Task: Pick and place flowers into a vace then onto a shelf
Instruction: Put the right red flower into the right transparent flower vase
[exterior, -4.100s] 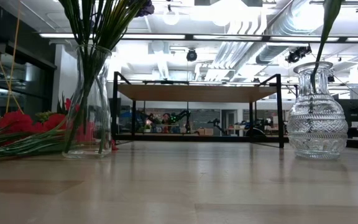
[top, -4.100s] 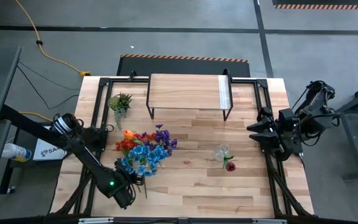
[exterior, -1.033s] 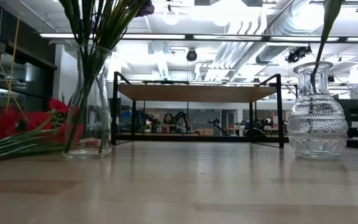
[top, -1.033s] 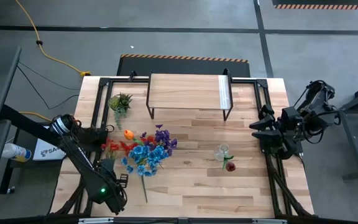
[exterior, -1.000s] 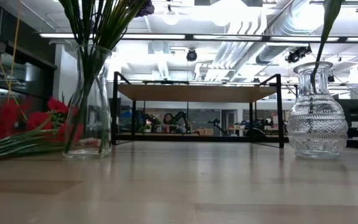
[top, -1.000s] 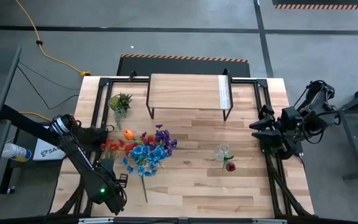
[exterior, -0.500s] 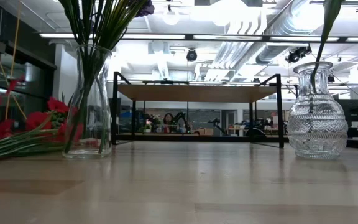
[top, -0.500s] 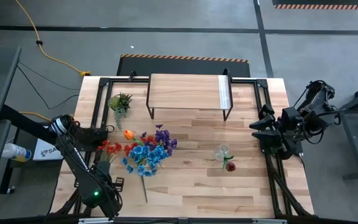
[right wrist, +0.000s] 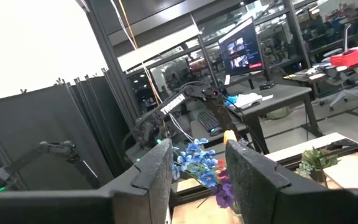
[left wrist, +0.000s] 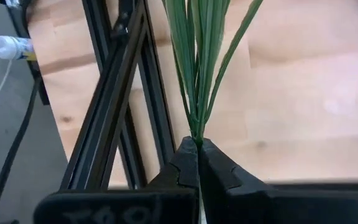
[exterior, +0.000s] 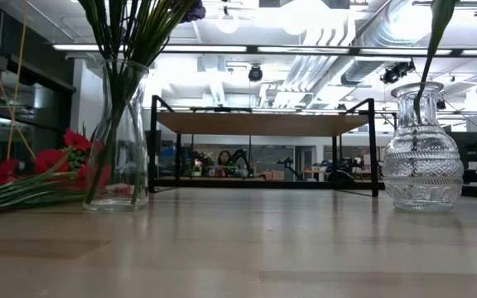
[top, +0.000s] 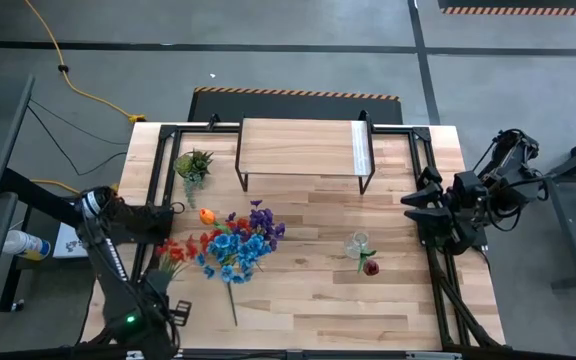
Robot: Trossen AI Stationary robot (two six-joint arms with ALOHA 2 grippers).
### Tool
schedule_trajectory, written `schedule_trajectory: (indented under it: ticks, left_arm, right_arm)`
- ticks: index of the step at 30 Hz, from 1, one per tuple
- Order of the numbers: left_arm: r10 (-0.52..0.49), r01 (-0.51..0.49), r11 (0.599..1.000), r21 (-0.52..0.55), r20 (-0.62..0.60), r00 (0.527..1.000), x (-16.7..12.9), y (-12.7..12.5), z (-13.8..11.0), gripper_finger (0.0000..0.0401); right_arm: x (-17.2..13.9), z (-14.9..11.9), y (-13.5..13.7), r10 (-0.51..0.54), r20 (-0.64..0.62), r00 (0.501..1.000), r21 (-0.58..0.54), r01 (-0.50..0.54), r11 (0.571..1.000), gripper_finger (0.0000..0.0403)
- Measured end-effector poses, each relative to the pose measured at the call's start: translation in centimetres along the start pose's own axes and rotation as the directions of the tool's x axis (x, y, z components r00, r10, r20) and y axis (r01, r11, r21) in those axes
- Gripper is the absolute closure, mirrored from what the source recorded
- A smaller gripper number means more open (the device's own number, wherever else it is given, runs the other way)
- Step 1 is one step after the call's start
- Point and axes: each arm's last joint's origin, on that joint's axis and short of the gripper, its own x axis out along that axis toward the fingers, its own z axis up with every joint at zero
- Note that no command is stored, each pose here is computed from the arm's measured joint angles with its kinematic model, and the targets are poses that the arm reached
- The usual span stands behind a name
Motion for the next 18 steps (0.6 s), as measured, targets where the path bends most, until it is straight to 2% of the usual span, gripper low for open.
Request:
schedule_trajectory:
  ticks: [5, 12, 18]
  left_arm:
    - [-0.057, 0.058, 0.998, 0.021, -0.037, 0.998, -1.6, 0.9, -0.9, 0.0369]
    - [-0.178, 0.180, 0.982, 0.053, -0.029, 0.984, -3.2, 1.1, -1.2, 0.0370]
    - [-0.194, 0.203, 0.971, 0.125, -0.078, 0.978, -4.4, 1.3, -1.4, 0.0370]
  right_arm:
    - [0.0, 0.1, 0.0, -0.018, 0.008, 1.000, 0.001, 0.018, 1.000, 0.0261]
    - [0.0, 0.1, -0.1, -0.035, 0.012, 0.999, -0.002, 0.035, 0.999, 0.0261]
    - [0.0, 0.2, -0.1, -0.046, 0.023, 0.999, 0.001, 0.046, 0.999, 0.0261]
